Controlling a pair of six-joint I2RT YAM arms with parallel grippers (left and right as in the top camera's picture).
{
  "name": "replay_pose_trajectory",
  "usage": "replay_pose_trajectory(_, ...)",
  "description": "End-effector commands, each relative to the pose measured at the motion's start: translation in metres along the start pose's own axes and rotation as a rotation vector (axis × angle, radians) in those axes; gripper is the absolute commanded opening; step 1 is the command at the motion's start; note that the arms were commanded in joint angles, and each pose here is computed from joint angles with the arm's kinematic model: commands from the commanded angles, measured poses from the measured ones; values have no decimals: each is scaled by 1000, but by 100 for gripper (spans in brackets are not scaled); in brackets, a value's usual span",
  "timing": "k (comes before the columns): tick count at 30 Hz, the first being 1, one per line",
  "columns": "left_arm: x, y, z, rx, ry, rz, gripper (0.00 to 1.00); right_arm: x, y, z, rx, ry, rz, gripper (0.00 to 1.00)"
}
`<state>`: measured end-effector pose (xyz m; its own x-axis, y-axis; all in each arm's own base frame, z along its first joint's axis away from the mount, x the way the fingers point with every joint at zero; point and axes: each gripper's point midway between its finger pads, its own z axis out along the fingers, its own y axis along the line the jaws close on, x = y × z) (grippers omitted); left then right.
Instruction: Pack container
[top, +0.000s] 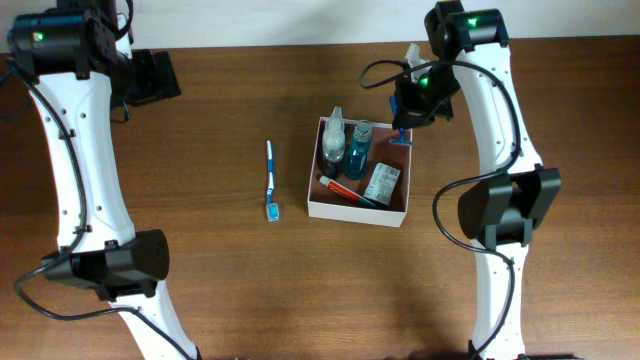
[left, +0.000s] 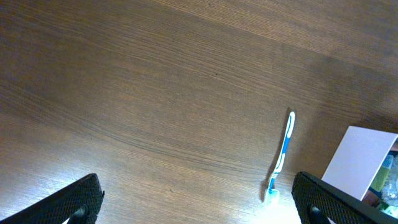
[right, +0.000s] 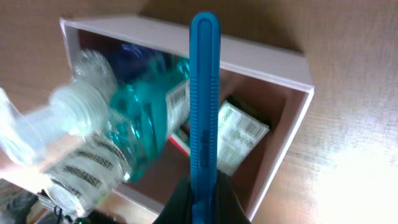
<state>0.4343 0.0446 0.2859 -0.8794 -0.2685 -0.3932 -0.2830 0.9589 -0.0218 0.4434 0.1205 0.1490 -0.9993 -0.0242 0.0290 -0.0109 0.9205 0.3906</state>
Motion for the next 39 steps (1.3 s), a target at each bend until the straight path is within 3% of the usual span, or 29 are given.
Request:
replay_pose_trajectory(1, 0, 1, -9, 6, -18, 13, 99, 23, 10, -19, 12, 1, -7, 4)
replay_pose_trajectory(7, 0, 1, -9, 6, -18, 13, 100, 55, -1, 10, 88, 136, 11, 4)
replay_pose_trajectory(15, 0, 1, -9, 6, -18, 13, 99, 58, 8, 22, 87, 150, 15, 5)
replay_pose_trajectory(24, 0, 1, -9, 6, -18, 13, 99, 46, 2, 23, 118, 103, 28, 47)
replay_pose_trajectory(29, 0, 1, -9, 6, -18, 13, 99, 39, -6, 15, 119, 72, 44, 59)
replay_pose_trajectory(35, 0, 1, -9, 6, -18, 13, 99, 21, -19, -51, 82, -82, 57, 68)
replay_pose_trajectory(36, 0, 1, -9, 6, -18, 13, 99, 17, -23, -67, 79, -129, 58, 73)
replay_pose_trajectory(37, 0, 1, -9, 6, -18, 13, 99, 13, -28, -82, 77, -175, 66, 93)
replay_pose_trajectory(39, 0, 1, -9, 6, -18, 13, 99, 12, -44, -114, 83, -263, 100, 99)
